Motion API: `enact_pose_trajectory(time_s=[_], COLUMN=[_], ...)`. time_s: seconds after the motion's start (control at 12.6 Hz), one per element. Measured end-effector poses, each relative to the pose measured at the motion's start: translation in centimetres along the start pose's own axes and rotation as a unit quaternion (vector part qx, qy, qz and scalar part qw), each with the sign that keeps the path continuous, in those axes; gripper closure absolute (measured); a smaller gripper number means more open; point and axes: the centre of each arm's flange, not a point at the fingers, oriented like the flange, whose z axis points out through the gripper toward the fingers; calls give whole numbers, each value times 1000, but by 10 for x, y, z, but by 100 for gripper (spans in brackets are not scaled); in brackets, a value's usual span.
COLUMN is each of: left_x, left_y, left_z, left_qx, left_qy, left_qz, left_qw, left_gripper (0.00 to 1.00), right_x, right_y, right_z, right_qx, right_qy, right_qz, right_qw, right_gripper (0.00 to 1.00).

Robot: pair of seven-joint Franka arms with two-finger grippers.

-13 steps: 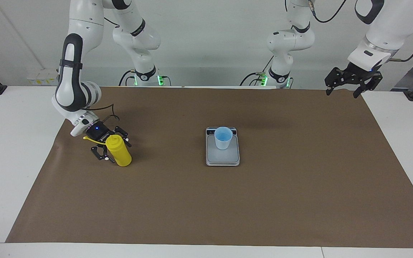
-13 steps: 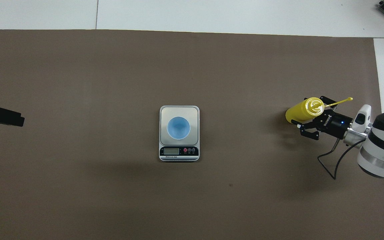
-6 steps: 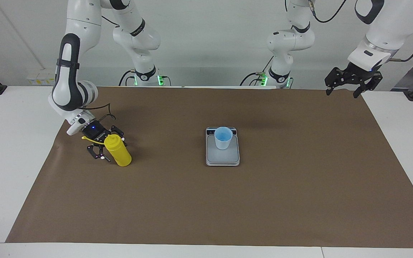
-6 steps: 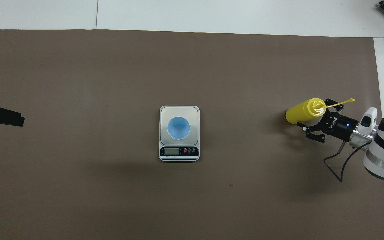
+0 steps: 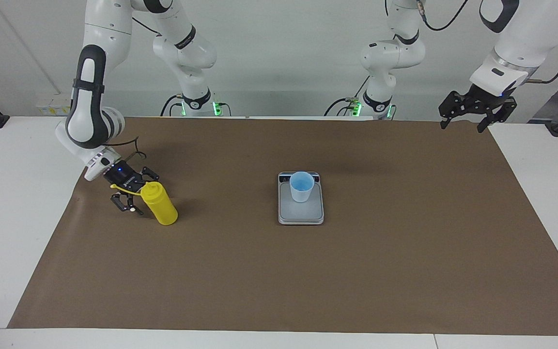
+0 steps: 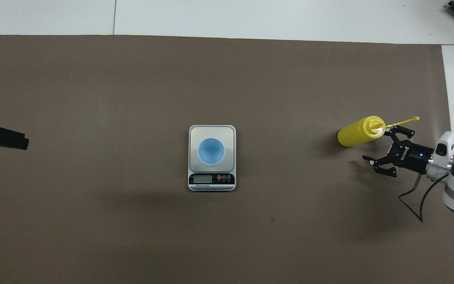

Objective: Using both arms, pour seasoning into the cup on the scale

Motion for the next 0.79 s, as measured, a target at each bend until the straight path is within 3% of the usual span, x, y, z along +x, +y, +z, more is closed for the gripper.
enact_pose_trajectory(time_s=[0.4, 0.79], left_x=[0, 0], left_y=[0, 0], left_z=[0, 0], left_qx=[0, 0], left_qy=[0, 0], left_qz=[0, 0], left_qw=[1000, 1000], left_gripper=[0, 0], right_x=[-5, 43], right_y=[5, 10], right_z=[-32, -74], right_qx=[8, 2], right_qy=[-43, -109], right_qz=[26, 66], right_qw=[999, 992], right_gripper=[0, 0])
